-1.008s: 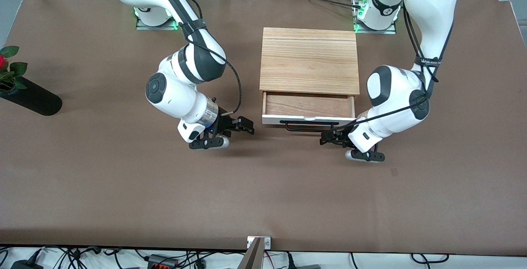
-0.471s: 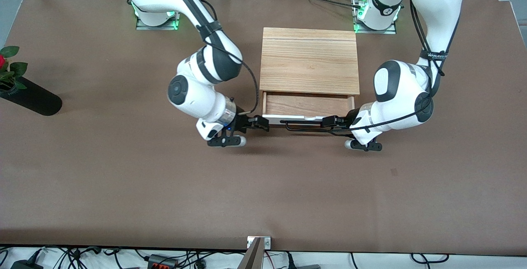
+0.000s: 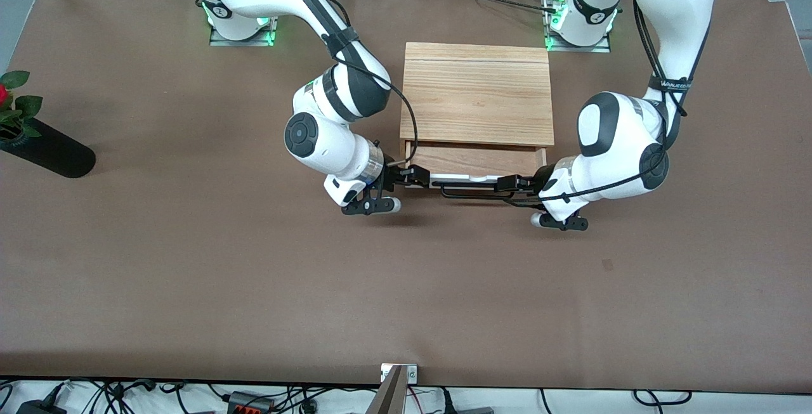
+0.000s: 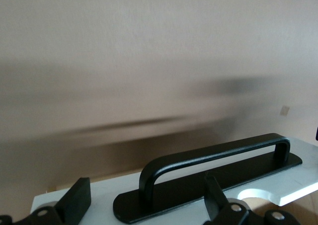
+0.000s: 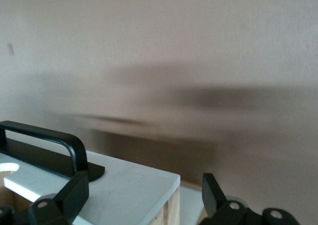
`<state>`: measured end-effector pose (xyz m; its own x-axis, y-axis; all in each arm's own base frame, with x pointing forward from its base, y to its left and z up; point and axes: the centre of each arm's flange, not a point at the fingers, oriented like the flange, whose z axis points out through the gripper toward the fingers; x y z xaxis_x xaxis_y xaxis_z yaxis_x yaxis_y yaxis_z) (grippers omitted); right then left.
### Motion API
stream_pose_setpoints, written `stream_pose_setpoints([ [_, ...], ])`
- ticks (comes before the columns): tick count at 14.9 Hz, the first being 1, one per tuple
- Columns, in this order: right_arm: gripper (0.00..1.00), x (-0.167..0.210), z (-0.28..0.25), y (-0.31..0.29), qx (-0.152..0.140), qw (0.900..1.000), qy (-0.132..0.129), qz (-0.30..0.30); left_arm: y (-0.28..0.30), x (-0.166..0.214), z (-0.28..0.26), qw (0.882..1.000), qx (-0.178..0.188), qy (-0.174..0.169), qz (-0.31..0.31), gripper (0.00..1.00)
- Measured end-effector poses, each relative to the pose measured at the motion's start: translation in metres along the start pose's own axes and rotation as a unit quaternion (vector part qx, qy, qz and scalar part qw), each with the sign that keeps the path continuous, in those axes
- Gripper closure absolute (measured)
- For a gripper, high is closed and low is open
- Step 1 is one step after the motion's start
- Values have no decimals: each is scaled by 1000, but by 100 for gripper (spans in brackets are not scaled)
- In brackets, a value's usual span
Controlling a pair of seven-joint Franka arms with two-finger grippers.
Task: Close drawer with both arms simultaneously
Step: 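Push the drawer front into the box with both grippers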
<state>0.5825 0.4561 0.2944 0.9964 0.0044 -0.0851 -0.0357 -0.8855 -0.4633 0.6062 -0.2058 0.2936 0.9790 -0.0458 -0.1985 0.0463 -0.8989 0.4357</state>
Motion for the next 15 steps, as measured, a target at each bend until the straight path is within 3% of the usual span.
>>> stream_pose_setpoints([
  [9,0,-31,21,2,-32,993,-115,-6,-3,-27,25,995,0,-102,-4,0],
  [15,0,-40,25,0,-39,989,-140,-9,-4,-35,30,991,-2,-137,-4,0],
])
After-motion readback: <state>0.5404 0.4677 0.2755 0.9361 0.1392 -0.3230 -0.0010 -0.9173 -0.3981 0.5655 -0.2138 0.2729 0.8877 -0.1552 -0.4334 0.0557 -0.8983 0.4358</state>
